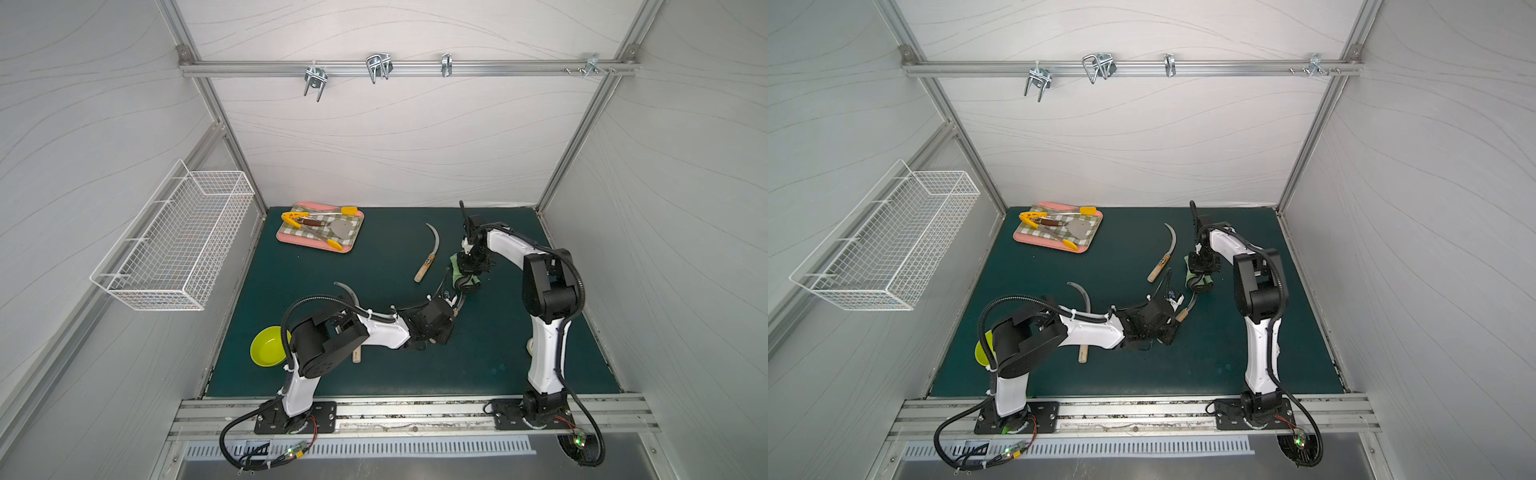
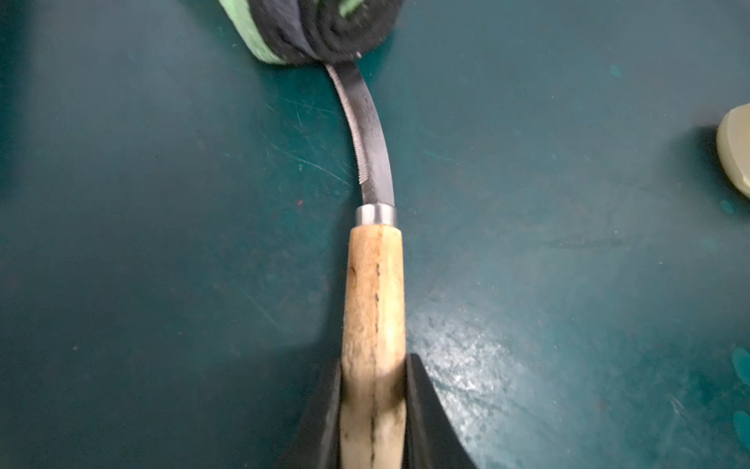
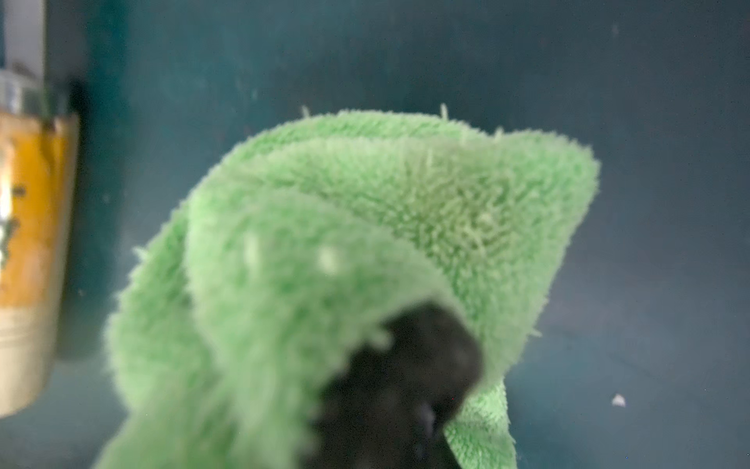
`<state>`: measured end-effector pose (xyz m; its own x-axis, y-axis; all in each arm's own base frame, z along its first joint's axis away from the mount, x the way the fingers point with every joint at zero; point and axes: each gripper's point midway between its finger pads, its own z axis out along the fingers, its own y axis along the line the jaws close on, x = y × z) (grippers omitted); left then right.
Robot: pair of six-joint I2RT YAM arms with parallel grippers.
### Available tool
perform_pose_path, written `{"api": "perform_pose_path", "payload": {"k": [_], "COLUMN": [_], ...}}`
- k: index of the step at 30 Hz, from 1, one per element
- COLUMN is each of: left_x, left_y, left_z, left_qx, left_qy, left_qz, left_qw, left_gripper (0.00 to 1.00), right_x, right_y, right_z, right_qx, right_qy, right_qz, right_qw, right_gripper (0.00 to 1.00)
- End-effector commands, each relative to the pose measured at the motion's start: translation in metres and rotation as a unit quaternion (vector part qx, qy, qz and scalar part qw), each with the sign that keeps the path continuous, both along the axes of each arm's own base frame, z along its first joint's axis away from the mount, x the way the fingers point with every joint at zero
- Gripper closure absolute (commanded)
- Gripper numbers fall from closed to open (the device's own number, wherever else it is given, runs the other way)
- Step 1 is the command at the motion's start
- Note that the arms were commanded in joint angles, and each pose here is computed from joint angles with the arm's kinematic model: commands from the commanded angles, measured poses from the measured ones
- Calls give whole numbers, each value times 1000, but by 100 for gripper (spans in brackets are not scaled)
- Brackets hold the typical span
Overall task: Wipe small sickles with rags
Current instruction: Wipe the small sickle at the center of the board, then pick up the small sickle from the center of the board.
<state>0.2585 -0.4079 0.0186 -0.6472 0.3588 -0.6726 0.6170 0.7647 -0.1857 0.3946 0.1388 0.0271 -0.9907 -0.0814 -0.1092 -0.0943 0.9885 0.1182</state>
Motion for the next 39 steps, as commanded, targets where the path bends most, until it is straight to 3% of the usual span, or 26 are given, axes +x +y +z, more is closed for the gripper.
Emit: {"api": "perform_pose_path", "payload": {"k": [1,6,11,18,26,32,39], "left_x": [-3,-3,-4,-7,-6,-1,1], "left_y": [36,35,37,34,27,23,18], "left_z": [-47,-49,-49,-46,-34,-33,-31], "left_qx": [85,89,92,101,141,176,195], "left_qy": [24,27,29,41,56,72,88], "left_qz": [24,24,28,12,-11,-19,-28], "left_qw": [996,995,995,994,988,982,976], "left_gripper": [100,100,100,66,57,61,91], "right_x": [-93,-140,-145,-105,-89,-88,-87], "right_y": [-5,5,6,-12,-27,-31,-35], "right_z": [-32,-25,3,62,90,88,82], "right_qx": [-29,-9,23,58,96,112,130], "right_qy": [124,126,90,-5,-52,-59,-63], "right_qz": [18,23,10,-28,-42,-46,-60], "right_qw": [992,992,996,998,993,991,988], "right_gripper": [89,89,89,89,89,89,89]}}
